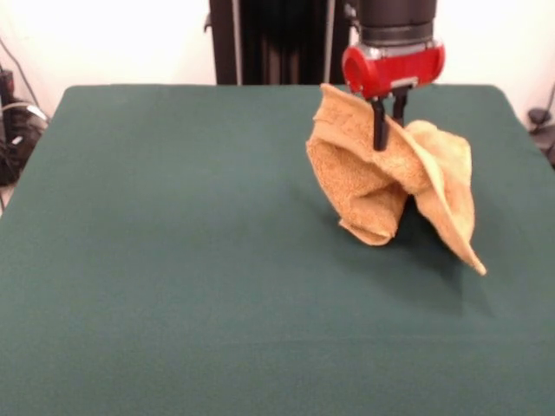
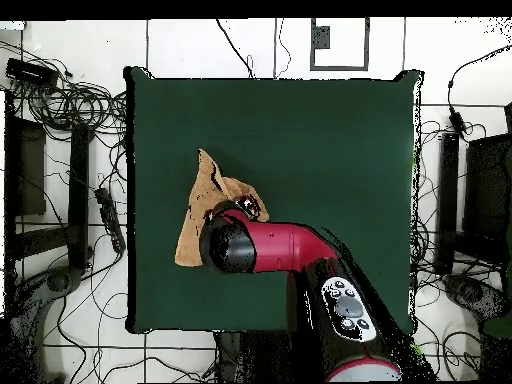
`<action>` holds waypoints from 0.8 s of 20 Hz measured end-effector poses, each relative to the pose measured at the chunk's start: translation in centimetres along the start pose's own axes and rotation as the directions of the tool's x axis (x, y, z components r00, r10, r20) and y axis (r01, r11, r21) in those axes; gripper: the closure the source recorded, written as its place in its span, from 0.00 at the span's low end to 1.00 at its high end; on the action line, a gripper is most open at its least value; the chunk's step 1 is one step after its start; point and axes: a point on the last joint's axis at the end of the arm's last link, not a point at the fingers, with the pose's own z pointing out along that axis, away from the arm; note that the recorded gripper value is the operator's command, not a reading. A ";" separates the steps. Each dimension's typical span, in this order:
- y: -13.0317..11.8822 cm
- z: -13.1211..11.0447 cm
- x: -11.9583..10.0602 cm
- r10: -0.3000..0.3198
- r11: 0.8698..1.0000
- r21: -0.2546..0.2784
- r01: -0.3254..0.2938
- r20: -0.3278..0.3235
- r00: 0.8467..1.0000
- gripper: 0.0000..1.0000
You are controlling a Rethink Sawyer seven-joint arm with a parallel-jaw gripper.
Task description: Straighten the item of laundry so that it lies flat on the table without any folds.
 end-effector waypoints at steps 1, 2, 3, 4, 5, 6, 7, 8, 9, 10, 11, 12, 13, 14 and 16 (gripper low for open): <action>-0.2 -0.6 -0.2 -0.002 1.000 0.003 0.002 -0.004 1.000 1.00; -0.3 -1.3 -0.4 -0.003 1.000 0.005 0.004 -0.010 1.000 1.00; -0.6 -2.4 -0.6 -0.006 1.000 0.009 0.007 -0.024 1.000 1.00; -0.7 -3.1 -0.7 -0.008 1.000 0.012 0.008 -0.033 0.999 1.00; -0.8 -3.6 -0.8 -0.008 1.000 0.014 0.009 -0.040 0.999 1.00; -1.0 -4.3 -0.9 -0.009 1.000 0.017 0.009 -0.049 0.999 1.00; -1.1 -4.7 -0.9 -0.009 1.000 0.019 0.010 -0.054 0.998 1.00; -1.3 -5.4 -1.0 -0.008 1.000 0.022 0.010 -0.062 0.998 1.00; -1.6 -6.6 -1.1 -0.008 1.000 0.029 0.010 -0.074 0.997 1.00; -1.6 -7.0 -1.1 -0.008 0.999 0.031 0.011 -0.077 0.997 1.00; -1.7 -7.4 -1.2 -0.008 0.999 0.034 0.011 -0.078 0.997 1.00; -1.8 -7.8 -1.3 -0.008 0.999 0.038 0.011 -0.079 0.997 1.00; -1.9 -8.2 -1.3 -0.007 0.999 0.041 0.010 -0.081 0.997 1.00; -2.0 -8.6 -1.4 -0.007 0.999 0.045 0.010 -0.082 0.997 1.00; -2.3 -9.3 -1.5 -0.005 0.999 0.053 0.010 -0.081 0.997 1.00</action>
